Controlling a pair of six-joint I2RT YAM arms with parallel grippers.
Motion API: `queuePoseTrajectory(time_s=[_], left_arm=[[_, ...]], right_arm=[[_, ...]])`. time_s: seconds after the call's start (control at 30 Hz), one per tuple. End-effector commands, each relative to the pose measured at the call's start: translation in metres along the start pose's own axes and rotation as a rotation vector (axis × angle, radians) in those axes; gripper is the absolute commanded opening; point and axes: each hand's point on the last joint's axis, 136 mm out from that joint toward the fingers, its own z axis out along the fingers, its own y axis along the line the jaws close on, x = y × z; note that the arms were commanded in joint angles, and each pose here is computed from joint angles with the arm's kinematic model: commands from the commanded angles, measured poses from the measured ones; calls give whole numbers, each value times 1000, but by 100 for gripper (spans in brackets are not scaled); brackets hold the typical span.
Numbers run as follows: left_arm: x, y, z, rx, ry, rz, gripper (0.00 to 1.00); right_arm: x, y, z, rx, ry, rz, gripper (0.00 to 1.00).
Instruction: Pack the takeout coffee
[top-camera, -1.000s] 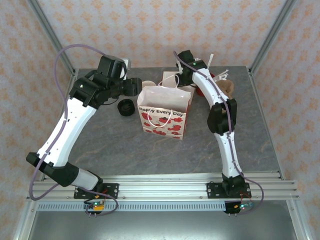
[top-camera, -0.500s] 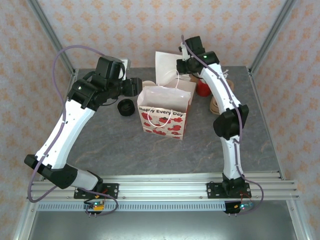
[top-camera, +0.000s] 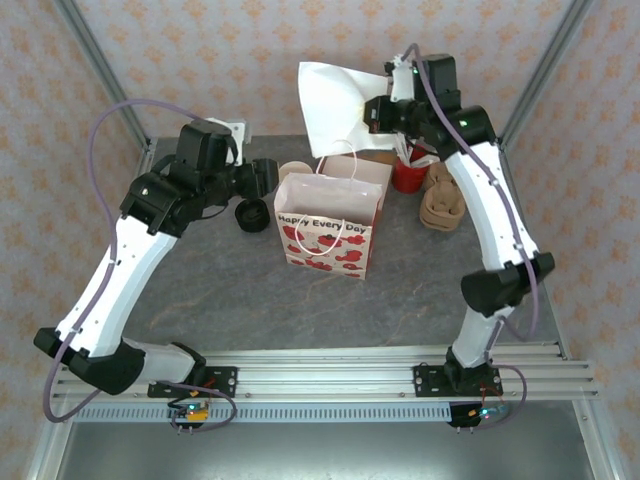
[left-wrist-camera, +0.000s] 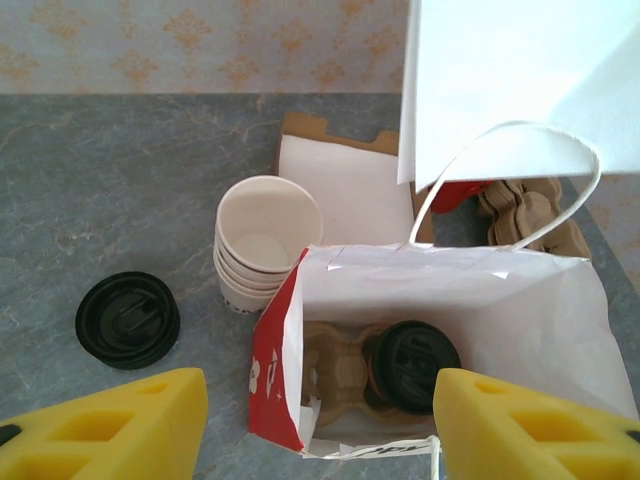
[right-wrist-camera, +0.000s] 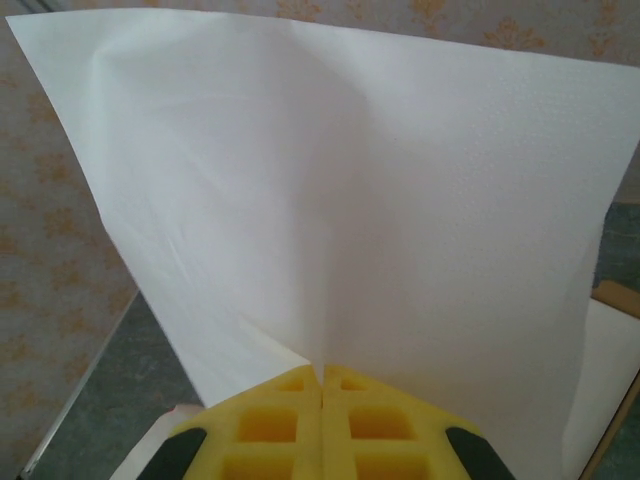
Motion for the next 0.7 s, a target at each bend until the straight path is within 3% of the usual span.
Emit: queuePoseTrajectory(time_s=[0.0, 0.2, 0.4, 0.67], left_arm=[[-7, -2, -8, 23, -56, -15, 62], [-6, -1, -8, 28, -76, -24, 62], [-5, -2, -10, 39, -82, -32, 62], [-4, 1, -10, 26, -85, -30, 63]], right_arm=[[-5, 19, -33, -45, -88, -11, 0], [-17, -8, -67, 153, -229, -12, 0], [-36, -43, -86, 393, -293, -44, 0], [-28, -2, -106, 180, -316, -69, 0]])
